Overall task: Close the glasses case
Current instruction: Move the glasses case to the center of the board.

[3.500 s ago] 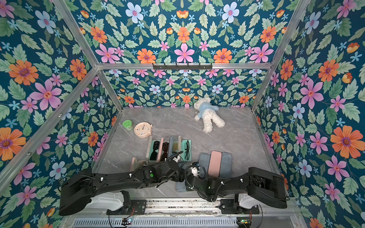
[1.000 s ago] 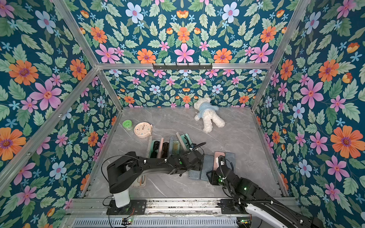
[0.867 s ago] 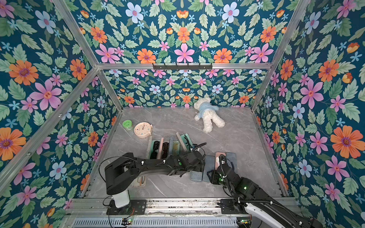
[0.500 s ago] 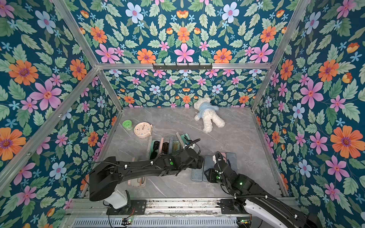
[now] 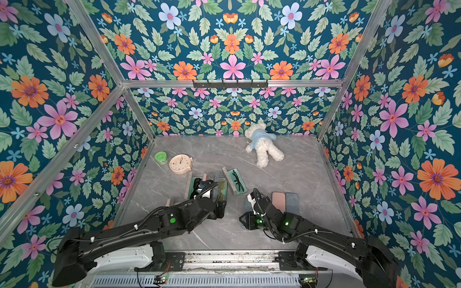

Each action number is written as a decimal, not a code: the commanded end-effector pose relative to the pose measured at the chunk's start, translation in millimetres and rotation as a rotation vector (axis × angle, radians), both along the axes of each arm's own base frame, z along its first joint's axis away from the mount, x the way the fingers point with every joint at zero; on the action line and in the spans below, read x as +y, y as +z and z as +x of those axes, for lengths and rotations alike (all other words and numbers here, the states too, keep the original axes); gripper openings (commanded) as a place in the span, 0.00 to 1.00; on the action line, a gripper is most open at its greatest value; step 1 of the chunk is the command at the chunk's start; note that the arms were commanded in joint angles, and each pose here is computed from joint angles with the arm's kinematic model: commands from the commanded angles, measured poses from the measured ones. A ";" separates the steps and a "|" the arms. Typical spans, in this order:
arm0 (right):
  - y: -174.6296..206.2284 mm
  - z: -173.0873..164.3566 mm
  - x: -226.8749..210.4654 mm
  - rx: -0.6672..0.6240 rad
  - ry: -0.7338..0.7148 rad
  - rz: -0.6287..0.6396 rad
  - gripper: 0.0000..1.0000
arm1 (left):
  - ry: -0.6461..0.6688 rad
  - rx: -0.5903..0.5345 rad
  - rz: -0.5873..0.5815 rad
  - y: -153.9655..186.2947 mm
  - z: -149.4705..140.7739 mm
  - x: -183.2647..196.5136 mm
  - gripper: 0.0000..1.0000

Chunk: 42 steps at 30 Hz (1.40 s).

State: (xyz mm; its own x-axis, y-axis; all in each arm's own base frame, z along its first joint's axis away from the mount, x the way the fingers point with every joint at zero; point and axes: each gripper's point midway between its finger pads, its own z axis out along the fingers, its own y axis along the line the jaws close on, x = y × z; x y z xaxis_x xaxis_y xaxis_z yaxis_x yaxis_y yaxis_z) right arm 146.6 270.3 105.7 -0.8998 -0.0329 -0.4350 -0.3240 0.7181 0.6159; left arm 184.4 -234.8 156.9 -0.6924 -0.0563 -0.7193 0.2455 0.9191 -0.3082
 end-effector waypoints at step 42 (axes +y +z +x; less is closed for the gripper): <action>46.5 -34.6 -15.0 -0.203 0.010 0.107 0.71 | 0.263 0.262 0.316 -109.1 12.3 113.8 0.65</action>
